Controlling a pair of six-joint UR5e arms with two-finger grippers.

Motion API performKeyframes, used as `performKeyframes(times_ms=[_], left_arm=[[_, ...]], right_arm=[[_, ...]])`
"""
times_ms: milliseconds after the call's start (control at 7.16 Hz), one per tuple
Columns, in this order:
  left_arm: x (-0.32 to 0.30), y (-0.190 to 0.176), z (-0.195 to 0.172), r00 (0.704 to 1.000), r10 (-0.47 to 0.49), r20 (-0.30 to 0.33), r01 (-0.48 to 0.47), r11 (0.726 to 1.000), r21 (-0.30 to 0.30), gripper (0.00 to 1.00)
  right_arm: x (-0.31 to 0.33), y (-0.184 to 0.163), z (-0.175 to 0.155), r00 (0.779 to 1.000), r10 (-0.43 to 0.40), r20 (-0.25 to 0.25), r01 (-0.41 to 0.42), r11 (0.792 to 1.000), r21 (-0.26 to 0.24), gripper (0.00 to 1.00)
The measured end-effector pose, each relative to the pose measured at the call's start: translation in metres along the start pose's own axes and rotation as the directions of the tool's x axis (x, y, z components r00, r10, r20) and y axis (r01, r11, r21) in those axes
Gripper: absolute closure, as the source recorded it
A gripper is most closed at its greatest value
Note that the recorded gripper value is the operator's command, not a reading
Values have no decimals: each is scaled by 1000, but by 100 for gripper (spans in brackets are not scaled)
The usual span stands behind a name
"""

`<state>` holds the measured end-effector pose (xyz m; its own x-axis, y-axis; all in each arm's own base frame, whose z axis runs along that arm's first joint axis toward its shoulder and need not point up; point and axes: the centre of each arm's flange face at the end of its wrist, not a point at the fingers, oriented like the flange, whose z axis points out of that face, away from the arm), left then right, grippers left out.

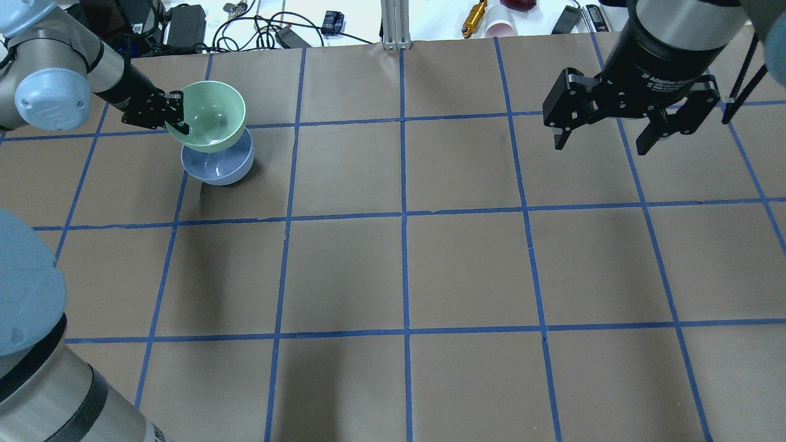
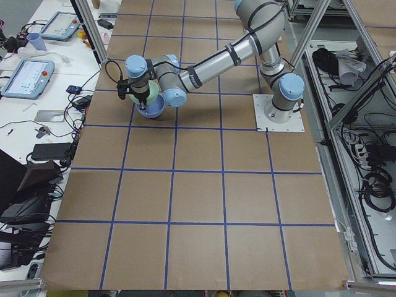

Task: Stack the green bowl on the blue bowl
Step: 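Lower the green bowl into the blue bowl with the left gripper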

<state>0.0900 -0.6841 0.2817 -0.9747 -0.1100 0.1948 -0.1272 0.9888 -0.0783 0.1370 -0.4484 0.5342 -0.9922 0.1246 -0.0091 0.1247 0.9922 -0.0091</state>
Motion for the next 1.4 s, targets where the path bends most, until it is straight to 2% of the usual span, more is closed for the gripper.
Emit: performKeyframes(times_ms=[1257,1397], left_arm=[[-6,8,9,999,-1,50,4,998,-60,100],[-6,8,11,999,-1,49,4,998,-63,28]], right_arm=[[0,0,0,1000,0,0,0,1000,1,0],[0,0,0,1000,0,0,0,1000,1,0]])
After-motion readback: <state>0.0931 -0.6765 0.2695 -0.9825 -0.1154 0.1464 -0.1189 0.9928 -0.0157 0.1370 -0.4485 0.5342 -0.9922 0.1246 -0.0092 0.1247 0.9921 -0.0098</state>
